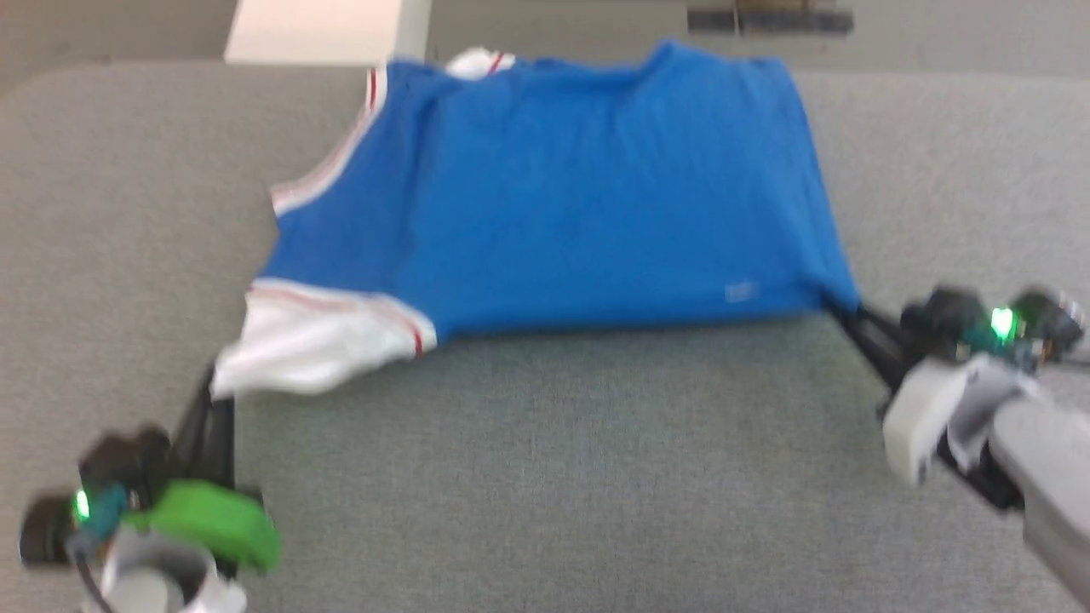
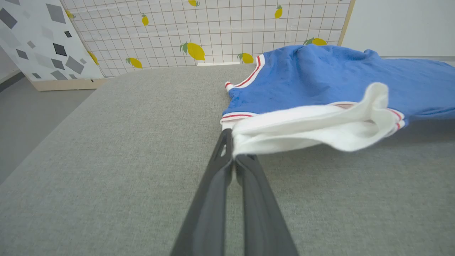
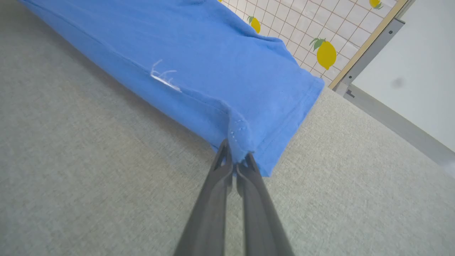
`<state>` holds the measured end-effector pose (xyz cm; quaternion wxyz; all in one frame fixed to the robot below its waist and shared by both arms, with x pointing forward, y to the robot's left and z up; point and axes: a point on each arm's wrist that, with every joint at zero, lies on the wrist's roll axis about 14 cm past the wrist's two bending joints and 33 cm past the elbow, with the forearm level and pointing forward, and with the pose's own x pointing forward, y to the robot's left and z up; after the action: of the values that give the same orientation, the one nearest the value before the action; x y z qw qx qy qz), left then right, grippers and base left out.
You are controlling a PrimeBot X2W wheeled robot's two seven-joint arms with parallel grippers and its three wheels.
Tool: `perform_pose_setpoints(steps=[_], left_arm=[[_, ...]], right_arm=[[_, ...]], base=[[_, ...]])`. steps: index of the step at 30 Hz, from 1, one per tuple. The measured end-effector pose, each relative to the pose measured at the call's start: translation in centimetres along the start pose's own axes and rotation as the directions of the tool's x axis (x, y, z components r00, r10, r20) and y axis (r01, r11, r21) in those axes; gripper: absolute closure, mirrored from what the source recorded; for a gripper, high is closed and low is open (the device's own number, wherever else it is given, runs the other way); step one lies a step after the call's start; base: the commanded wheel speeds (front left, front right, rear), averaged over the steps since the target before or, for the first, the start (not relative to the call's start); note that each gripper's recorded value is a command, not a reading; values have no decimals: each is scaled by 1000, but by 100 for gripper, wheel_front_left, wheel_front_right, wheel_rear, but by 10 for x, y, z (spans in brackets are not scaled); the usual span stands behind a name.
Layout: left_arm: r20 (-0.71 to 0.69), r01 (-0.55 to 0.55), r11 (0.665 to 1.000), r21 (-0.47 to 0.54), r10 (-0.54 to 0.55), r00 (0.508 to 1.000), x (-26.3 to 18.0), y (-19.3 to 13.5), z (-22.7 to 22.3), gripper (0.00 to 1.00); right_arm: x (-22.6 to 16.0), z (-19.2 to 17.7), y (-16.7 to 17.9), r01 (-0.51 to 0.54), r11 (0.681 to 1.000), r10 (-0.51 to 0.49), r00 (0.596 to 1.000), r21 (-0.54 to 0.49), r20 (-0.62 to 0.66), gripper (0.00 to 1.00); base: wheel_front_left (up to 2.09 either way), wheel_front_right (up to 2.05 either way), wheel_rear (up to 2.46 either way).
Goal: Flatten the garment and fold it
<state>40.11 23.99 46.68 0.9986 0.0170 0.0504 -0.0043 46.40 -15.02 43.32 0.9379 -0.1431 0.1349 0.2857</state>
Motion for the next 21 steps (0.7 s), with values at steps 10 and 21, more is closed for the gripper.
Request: perform_pose_setpoints(steps=[10,21], left_arm=[[-203,-25,994,-107,3,979,-94,-11,-49,100],[-410,-10,982,-187,-69,910,-168,-27,-98,100]], right_arm=[[-75,-35,46,-16,996,24,996,92,-80,100],[-138,-75,83,14,984,22,981,180,-192,100]], base=[[0,0,0],[0,0,0]])
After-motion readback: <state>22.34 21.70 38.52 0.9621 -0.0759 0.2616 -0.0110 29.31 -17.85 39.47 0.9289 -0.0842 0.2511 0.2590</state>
